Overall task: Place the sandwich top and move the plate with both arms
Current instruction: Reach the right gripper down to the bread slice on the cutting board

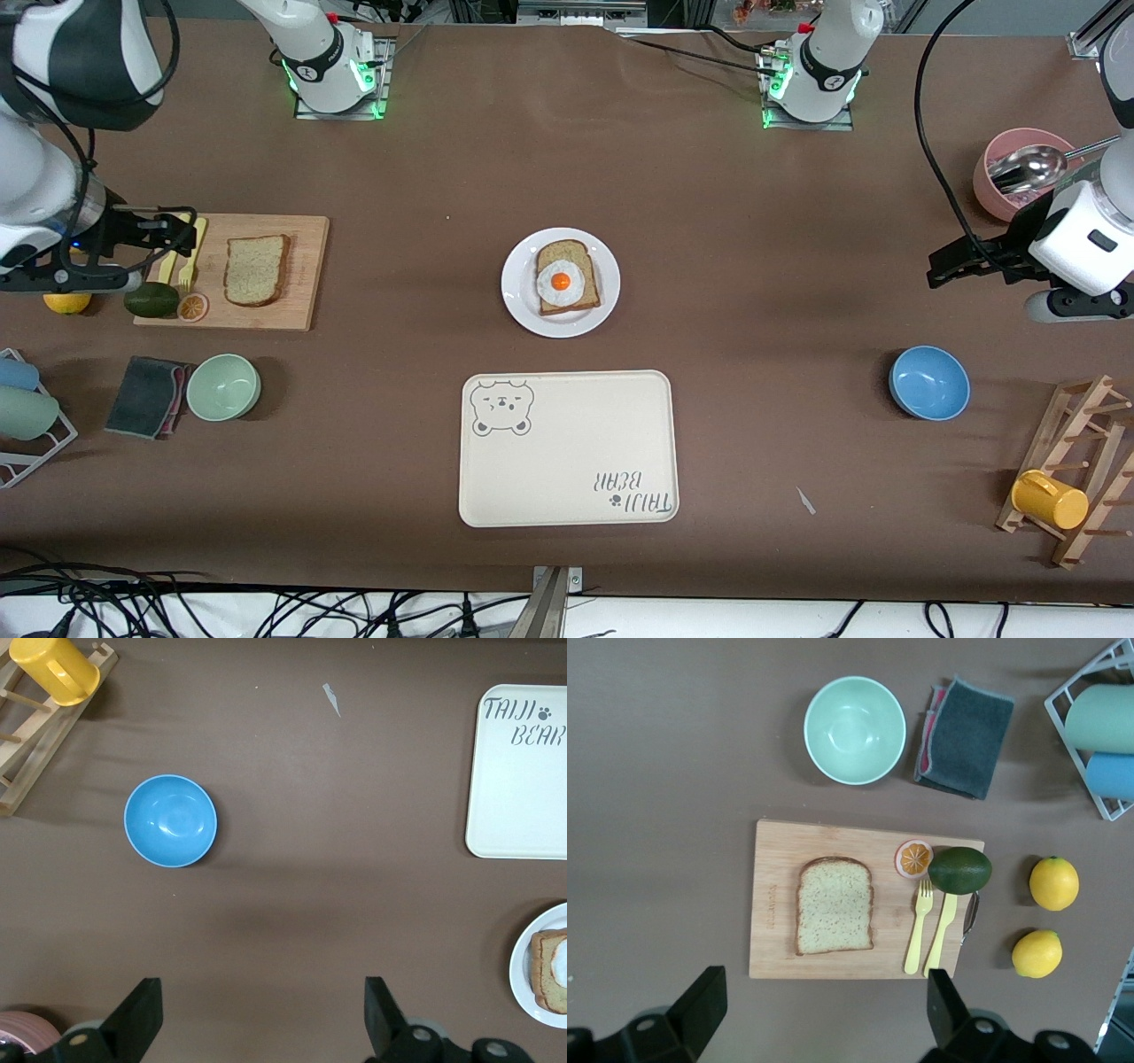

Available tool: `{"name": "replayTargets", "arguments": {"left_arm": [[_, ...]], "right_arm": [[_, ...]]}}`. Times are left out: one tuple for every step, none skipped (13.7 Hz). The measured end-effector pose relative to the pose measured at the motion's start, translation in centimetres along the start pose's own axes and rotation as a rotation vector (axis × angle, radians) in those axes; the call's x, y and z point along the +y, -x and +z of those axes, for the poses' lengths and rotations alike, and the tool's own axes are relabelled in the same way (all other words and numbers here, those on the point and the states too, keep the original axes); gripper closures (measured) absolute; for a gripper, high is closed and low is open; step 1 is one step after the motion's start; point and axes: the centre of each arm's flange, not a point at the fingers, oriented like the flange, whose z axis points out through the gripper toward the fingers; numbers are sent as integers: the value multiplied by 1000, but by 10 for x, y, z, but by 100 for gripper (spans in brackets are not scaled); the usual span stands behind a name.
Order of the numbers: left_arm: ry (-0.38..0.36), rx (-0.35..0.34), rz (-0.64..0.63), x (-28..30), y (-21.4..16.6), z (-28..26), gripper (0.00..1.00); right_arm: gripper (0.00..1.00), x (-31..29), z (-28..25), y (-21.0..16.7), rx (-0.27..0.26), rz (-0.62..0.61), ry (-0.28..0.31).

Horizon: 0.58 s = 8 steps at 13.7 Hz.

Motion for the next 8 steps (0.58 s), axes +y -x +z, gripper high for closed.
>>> {"name": "replayTargets", "arguments": {"left_arm": [[0, 0, 0, 0, 0, 0, 0], [0, 0, 1, 1, 0, 0, 0], [1, 0, 3, 2, 0, 0, 0], [1, 0, 5, 3, 0, 0, 0], [1, 0, 5, 3, 0, 0, 0], [1, 0, 5, 3, 0, 0, 0], [1, 0, 5, 3, 0, 0, 0], [1, 0, 4, 3, 0, 0, 0]], "right_arm": [[0, -3, 14, -1, 3, 9, 8], [0, -7, 30, -2, 6, 25, 11], [0, -12, 51, -1, 7, 48, 11], [0, -19, 73, 0, 10, 72, 8], [0, -26, 97, 3, 18, 94, 8], [0, -32, 122, 8, 29, 110, 16], [0, -39, 145, 14, 42, 119, 28], [0, -45, 166, 22, 55, 132, 35]]}}
